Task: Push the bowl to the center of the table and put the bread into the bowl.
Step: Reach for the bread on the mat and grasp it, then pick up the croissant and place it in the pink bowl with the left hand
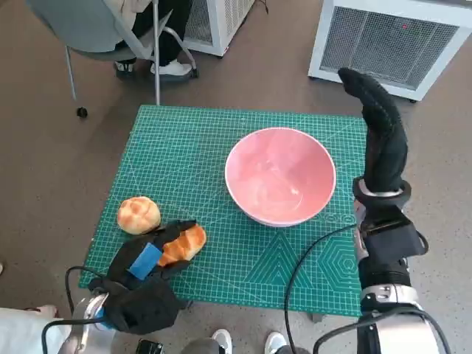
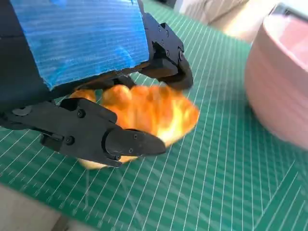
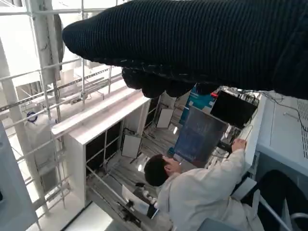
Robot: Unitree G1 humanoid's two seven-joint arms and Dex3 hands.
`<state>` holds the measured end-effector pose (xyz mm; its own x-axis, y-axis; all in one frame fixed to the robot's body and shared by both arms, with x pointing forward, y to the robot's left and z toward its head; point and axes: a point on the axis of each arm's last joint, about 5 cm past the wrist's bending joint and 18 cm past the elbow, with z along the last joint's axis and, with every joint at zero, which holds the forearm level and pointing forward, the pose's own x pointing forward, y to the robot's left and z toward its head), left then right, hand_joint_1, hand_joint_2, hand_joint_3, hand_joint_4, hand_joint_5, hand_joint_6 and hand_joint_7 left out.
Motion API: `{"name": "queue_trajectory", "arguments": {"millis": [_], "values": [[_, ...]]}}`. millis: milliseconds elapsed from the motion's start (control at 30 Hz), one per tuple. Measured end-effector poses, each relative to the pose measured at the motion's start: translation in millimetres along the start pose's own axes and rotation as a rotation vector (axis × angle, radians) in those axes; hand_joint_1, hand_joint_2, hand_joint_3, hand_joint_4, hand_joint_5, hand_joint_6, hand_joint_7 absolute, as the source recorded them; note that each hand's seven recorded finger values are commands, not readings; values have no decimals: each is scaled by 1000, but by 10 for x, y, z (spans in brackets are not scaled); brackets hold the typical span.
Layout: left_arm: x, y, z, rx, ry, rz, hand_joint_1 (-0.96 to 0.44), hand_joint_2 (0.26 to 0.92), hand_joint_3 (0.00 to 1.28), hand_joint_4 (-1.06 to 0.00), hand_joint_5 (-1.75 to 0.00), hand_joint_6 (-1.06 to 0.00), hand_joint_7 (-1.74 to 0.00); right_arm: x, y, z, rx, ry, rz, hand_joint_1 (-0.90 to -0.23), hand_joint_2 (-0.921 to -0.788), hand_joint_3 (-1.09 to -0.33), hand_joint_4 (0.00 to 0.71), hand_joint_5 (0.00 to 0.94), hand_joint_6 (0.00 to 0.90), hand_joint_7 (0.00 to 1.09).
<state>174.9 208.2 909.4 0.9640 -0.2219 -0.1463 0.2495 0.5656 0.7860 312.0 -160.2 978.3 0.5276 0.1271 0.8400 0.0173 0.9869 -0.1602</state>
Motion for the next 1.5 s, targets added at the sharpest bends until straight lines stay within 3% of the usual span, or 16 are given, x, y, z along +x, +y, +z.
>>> {"name": "queue_trajectory", "arguments": {"millis": [1167, 1300, 1500], "values": [[106, 27, -100, -71, -8, 128, 3, 921, 130, -624, -1178, -548, -1300, -32, -7, -8, 10, 9, -11, -553, -921, -844, 346, 2, 210, 272], [105, 57, -55, -76, -31, 145, 3, 921, 121, -629, -1186, -563, -1271, -32, -10, -8, 9, 9, -11, -553, -921, -844, 347, 2, 210, 271], [127, 214, 180, -89, -148, 207, 3, 920, 92, -654, -1198, -605, -1193, -35, -17, -9, 7, 10, -10, -556, -921, -843, 348, 2, 211, 269]]}}
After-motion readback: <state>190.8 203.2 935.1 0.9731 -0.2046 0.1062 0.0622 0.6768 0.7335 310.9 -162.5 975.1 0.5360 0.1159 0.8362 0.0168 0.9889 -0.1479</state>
